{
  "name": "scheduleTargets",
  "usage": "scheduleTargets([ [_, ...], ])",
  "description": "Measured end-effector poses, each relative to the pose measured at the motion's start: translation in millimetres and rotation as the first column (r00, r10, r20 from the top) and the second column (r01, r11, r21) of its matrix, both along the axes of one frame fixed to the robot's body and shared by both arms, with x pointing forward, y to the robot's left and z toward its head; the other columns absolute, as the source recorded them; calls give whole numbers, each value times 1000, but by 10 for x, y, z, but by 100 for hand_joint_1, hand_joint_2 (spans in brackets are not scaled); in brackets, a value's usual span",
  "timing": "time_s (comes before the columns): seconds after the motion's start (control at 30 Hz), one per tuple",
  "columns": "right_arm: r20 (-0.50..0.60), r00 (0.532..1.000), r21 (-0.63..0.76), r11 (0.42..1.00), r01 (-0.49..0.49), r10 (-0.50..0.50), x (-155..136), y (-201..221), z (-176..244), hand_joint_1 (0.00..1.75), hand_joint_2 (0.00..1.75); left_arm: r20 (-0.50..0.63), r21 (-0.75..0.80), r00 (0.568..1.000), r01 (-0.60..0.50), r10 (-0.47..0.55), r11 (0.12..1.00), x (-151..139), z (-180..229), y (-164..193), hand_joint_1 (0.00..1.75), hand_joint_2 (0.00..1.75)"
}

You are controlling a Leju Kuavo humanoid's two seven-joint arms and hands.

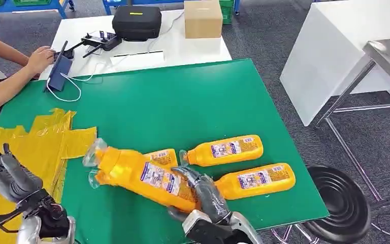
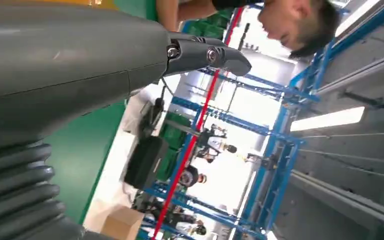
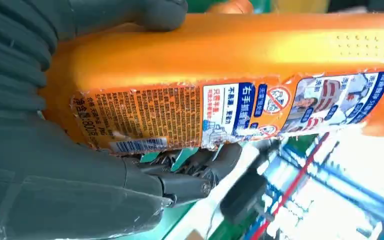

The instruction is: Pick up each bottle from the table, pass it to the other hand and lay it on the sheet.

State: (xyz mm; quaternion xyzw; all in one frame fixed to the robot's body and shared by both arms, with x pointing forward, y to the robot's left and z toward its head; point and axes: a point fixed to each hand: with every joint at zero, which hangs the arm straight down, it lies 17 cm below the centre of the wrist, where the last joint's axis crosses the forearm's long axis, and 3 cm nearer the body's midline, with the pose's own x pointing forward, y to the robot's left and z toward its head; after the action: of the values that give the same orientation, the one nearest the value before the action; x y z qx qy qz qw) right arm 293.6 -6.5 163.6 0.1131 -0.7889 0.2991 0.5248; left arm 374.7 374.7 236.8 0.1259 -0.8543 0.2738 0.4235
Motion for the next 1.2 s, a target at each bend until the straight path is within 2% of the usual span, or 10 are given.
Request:
scheduleTargets([
  [0.23, 19, 999, 130, 991, 31, -34, 2, -136, 270, 175, 175, 10, -7, 1000, -23, 23, 1000, -58, 15, 90, 0, 175],
  [0.33, 31, 998, 192, 980, 45, -52, 43, -225, 409, 175, 175, -15, -57, 994, 107, -108, 993, 43, -70, -47, 0, 175],
  [0.4, 35, 998, 217, 975, 47, -56, 77, -281, 462, 175, 175, -13, -135, 942, 330, -335, 934, 155, -163, -359, 0, 175],
  [0.43, 35, 998, 226, 973, 44, -53, 93, -299, 476, 175, 175, 12, -175, 885, 459, -465, 871, 176, -197, -563, 0, 175],
  [0.53, 49, 998, 241, 970, 14, -26, 143, -321, 534, 175, 175, 129, -182, 646, 761, -752, 622, -45, -201, -1123, 0, 175],
  [0.57, 54, 998, 243, 970, 5, -19, 162, -321, 553, 175, 175, 150, -166, 569, 820, -808, 547, -153, -211, -1276, 0, 175],
  [0.6, 59, 998, 242, 970, -1, -14, 180, -320, 563, 175, 175, 153, -157, 520, 852, -840, 499, -234, -241, -1374, 0, 175],
  [0.8, 83, 997, 237, 971, -27, 7, 244, -273, 614, 175, 175, 146, -164, 334, 936, -931, 310, -582, -412, -1736, 0, 175],
  [0.93, 85, 996, 231, 972, -33, 14, 253, -229, 608, 175, 175, 124, -187, 275, 950, -953, 250, -722, -520, -1921, 0, 175],
  [1.2, 84, 995, 202, 977, -61, 44, 222, -120, 559, 175, 175, 107, -199, 238, 956, -965, 213, -794, -578, -2027, 0, 175],
])
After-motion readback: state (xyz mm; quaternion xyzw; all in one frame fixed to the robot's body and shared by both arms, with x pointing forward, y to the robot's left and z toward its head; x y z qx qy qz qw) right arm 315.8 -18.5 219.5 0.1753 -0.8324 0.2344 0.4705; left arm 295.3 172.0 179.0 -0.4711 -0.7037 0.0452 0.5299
